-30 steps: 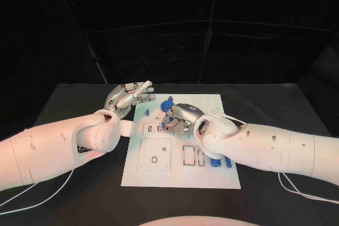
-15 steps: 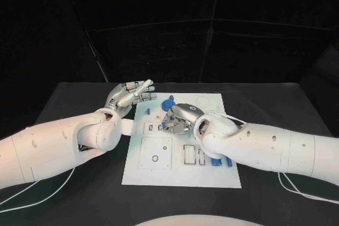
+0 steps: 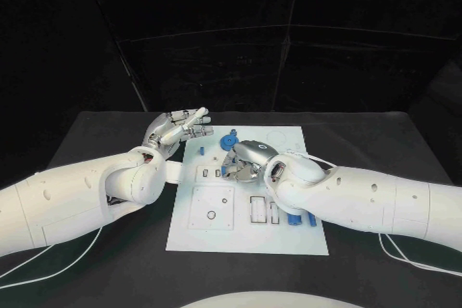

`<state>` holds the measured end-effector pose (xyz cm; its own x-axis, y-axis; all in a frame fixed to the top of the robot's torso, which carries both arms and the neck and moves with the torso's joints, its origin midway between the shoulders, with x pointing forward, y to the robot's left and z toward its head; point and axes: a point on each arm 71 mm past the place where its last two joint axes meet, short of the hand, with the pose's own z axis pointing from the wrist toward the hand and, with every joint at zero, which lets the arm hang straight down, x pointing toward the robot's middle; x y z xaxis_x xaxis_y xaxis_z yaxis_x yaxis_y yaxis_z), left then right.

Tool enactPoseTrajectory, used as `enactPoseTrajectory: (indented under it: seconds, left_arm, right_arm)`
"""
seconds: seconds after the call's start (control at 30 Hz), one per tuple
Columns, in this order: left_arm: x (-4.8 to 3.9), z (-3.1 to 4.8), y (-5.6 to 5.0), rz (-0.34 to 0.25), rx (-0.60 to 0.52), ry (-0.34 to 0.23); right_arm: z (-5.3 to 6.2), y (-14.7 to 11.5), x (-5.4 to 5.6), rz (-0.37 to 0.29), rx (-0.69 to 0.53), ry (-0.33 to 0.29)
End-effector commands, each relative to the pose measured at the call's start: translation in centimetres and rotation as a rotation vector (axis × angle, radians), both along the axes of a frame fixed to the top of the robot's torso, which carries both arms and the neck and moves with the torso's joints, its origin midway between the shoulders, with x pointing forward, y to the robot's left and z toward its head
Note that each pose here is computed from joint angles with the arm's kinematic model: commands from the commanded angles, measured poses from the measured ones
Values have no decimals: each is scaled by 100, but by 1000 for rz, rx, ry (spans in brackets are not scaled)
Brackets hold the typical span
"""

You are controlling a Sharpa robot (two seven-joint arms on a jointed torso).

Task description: Assemble the parts on the task board

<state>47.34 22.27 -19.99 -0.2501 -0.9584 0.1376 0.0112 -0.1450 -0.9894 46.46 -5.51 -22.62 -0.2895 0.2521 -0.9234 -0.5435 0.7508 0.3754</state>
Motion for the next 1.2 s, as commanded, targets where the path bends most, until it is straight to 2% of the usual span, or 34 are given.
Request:
enactPoseTrajectory:
  seconds: [0.03,1.2]
  left_arm:
    - [2,17,-14,-12,-6,-8]
    - [3,16,-13,-14,-6,-7]
  right_arm:
    - [-71,-19,-10,-2,-52,32]
    - [-58,-23,-1,-18,-36,18]
